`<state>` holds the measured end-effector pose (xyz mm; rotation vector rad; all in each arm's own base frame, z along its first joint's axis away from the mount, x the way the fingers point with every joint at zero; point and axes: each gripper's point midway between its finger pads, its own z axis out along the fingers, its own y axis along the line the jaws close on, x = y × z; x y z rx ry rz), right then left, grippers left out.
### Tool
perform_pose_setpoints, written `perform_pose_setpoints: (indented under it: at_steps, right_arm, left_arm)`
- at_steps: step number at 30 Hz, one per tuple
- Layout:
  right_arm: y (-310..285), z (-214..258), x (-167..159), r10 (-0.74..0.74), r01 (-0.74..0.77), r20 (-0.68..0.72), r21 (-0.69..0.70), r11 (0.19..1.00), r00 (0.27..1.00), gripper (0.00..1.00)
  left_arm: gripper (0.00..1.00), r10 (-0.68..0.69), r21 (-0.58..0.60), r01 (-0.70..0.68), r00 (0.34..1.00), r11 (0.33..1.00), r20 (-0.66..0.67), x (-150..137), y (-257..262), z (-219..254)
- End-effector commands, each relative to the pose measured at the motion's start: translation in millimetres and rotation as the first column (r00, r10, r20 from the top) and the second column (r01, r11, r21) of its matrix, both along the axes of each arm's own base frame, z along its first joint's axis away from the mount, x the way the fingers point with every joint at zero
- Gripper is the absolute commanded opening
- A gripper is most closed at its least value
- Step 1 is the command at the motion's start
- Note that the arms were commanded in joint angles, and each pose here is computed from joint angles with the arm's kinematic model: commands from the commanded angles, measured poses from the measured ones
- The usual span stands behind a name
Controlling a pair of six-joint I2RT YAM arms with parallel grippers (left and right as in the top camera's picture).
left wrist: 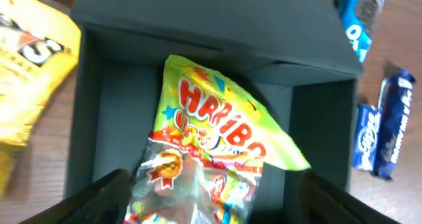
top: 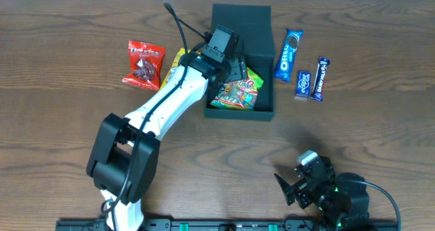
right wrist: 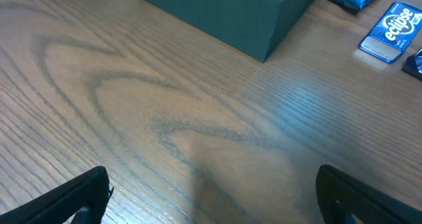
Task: Pack container
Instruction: 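Carry the Haribo bag right and lower it into the box, then release the Haribo bag and lift the left gripper back left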
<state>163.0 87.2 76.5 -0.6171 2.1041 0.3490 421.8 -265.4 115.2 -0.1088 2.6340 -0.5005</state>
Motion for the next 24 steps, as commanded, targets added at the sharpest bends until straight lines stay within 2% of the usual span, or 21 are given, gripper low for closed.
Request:
perform_pose_setpoints:
  at_steps: [1,6,7,8,9,10,12,13,17,24]
  right_arm:
    - [2,-1,-1,0.022,-0.022,0.006,-0.005,1.0,1.0,0.99]
    - [2,-1,-1,0.022,-0.022,0.006,-0.005,1.0,1.0,0.99]
    - [3,-1,-1,0.022,-0.022,0.006,-0.005,1.0,1.0,0.99]
    - [2,-1,-1,0.022,-0.022,0.006,-0.005,1.0,1.0,0.99]
    - [2,-1,-1,0.022,-0.022,0.005,-0.005,1.0,1.0,0.99]
    - [2,-1,-1,0.022,-0.022,0.006,-0.005,1.0,1.0,0.99]
    - [2,-1,-1,0.022,-0.022,0.005,-0.005,1.0,1.0,0.99]
    - [2,-1,-1,0.022,-0.022,0.005,-0.005,1.0,1.0,0.99]
    - [2,-1,-1,0.022,-0.022,0.005,-0.005,1.0,1.0,0.99]
    - [2,-1,-1,0.022,-0.022,0.006,-0.005,1.0,1.0,0.99]
  left_arm:
    - [0.86,-0.063,0.027,0.06,0.987,0.998,0.147,3,7,60]
    - [0.91,-0.158,0.152,0.124,0.958,0.981,0.238,-7,27,95]
    - [0.85,-0.184,0.169,0.144,0.951,0.975,0.248,-9,28,99]
    - [0.74,-0.212,0.188,0.166,0.943,0.968,0.256,-10,28,101]
    - [0.57,-0.229,0.201,0.179,0.939,0.963,0.258,-10,29,101]
    - [0.44,-0.243,0.213,0.191,0.935,0.958,0.257,-11,29,101]
    - [0.22,-0.275,0.233,0.219,0.929,0.948,0.247,-11,26,94]
    - [0.07,-0.3,0.229,0.247,0.924,0.941,0.236,-12,22,89]
    - [0.06,-0.387,0.176,0.358,0.904,0.917,0.18,-13,-1,59]
    - [0.06,-0.45,0.114,0.444,0.892,0.889,0.036,-19,-24,-12]
